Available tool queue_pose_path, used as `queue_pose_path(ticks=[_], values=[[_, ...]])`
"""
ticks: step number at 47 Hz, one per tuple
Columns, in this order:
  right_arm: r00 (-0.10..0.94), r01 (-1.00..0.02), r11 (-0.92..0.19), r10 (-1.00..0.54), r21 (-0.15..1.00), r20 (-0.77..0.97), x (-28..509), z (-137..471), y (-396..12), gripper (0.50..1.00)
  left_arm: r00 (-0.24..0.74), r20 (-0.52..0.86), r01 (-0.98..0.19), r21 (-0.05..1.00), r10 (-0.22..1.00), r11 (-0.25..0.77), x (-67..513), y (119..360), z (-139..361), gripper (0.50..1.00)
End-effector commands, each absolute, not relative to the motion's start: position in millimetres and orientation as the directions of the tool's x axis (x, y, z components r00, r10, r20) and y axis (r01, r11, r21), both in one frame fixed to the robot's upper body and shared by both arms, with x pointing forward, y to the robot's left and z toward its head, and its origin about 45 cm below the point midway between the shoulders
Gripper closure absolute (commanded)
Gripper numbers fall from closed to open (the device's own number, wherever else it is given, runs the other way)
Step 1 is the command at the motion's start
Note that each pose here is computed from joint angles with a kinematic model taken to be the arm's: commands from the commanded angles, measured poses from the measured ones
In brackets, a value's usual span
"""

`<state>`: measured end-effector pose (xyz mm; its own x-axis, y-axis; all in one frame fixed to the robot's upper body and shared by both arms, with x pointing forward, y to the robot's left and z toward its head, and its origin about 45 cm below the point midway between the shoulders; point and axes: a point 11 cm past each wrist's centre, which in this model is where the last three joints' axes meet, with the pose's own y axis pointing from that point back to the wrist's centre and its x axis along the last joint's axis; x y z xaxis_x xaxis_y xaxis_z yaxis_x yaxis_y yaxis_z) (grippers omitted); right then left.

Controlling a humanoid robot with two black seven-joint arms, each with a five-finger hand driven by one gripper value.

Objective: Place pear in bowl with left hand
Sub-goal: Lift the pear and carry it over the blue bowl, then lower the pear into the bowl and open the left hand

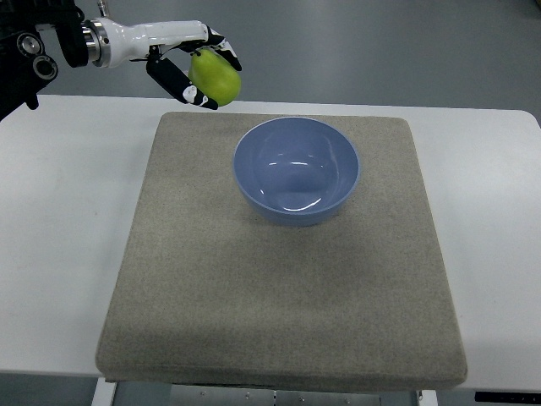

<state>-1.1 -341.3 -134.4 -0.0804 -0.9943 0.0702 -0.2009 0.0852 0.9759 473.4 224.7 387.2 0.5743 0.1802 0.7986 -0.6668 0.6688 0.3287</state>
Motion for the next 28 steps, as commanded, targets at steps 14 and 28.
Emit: queue_pose_path(ticks=[14,28], values=[[-0.080,-0.201,0.085,-0.994,0.976,0.070,-1.1,-134.4,-341.3,0.574,0.642,0.766,-0.530,0.417,0.029,0.738,460.4,154.1,349.2,1.000],[-0.080,-0.201,0.085,-0.994,0.976,0.070,-1.1,-134.4,-341.3,0.574,0.613,0.784,-0.498,0.477,-0.095,0.724,452.7,129.9,321.1,1.000]])
